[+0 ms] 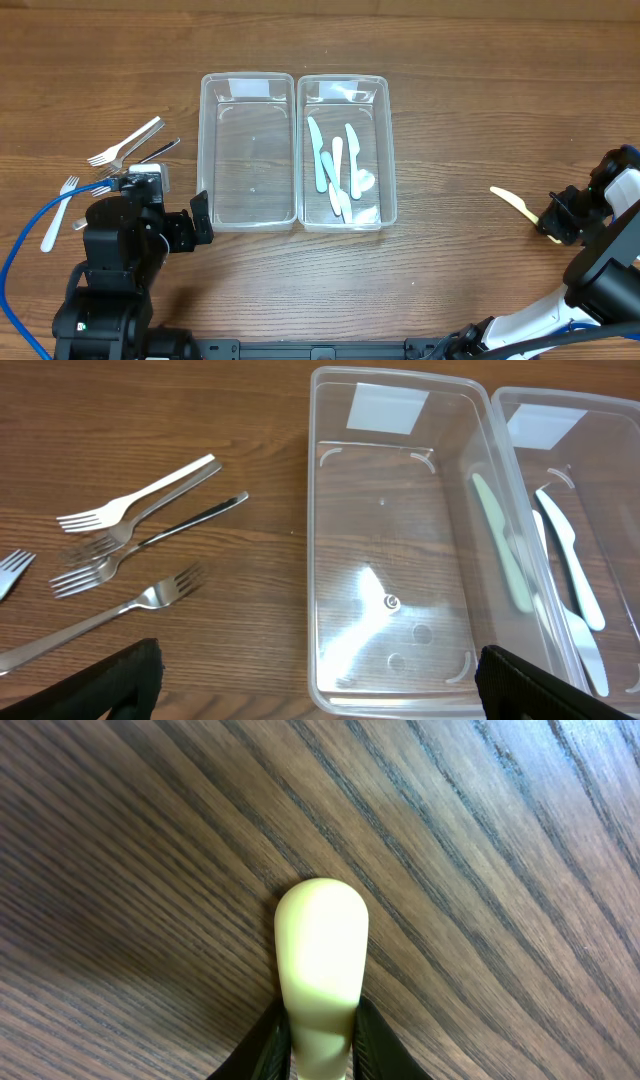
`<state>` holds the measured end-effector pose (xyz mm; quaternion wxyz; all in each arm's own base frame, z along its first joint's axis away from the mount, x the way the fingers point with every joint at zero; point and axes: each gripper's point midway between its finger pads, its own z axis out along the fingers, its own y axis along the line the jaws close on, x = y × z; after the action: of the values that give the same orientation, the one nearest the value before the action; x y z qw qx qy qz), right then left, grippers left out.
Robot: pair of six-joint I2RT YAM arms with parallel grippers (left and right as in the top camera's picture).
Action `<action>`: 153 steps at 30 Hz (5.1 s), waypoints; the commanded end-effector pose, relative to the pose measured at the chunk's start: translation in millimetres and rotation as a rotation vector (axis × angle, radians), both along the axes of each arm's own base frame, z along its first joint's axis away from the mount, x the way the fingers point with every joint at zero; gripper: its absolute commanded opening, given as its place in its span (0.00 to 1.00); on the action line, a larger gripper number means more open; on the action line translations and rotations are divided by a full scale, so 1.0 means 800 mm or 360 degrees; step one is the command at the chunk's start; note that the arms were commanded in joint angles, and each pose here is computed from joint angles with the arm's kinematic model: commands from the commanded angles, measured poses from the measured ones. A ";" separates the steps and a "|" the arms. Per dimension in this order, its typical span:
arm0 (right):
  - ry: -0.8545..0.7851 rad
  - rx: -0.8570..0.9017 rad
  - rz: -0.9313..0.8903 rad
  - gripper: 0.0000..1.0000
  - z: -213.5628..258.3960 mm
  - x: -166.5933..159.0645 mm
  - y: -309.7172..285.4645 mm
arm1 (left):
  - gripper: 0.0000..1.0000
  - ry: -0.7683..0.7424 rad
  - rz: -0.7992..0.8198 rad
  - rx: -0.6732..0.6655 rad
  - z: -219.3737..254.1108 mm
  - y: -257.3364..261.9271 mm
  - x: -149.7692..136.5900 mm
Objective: Pack container
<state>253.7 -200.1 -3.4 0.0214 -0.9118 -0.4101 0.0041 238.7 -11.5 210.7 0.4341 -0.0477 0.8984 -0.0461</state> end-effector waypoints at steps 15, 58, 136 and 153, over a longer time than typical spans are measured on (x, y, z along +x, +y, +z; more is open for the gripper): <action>0.0053 0.0053 0.0582 0.04 -0.020 -0.002 0.000 | 1.00 -0.0046 -0.0036 0.0011 0.014 -0.003 0.001; -0.0559 -0.0381 0.3817 0.28 0.191 0.156 0.483 | 1.00 -0.0046 -0.0036 0.0010 0.014 -0.003 0.001; -0.0545 -0.0655 0.2691 0.90 0.349 0.165 0.208 | 1.00 0.1017 0.2649 -0.1470 -0.217 0.178 0.017; -0.0544 -0.0656 0.2691 0.90 0.349 0.165 0.208 | 1.00 0.0917 0.2760 -0.1497 -0.264 0.187 0.056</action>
<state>384.4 -33.2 274.5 -0.2112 -0.2750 -0.9370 -0.0417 287.5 140.2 7.8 0.0305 -0.8440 0.5311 -0.0688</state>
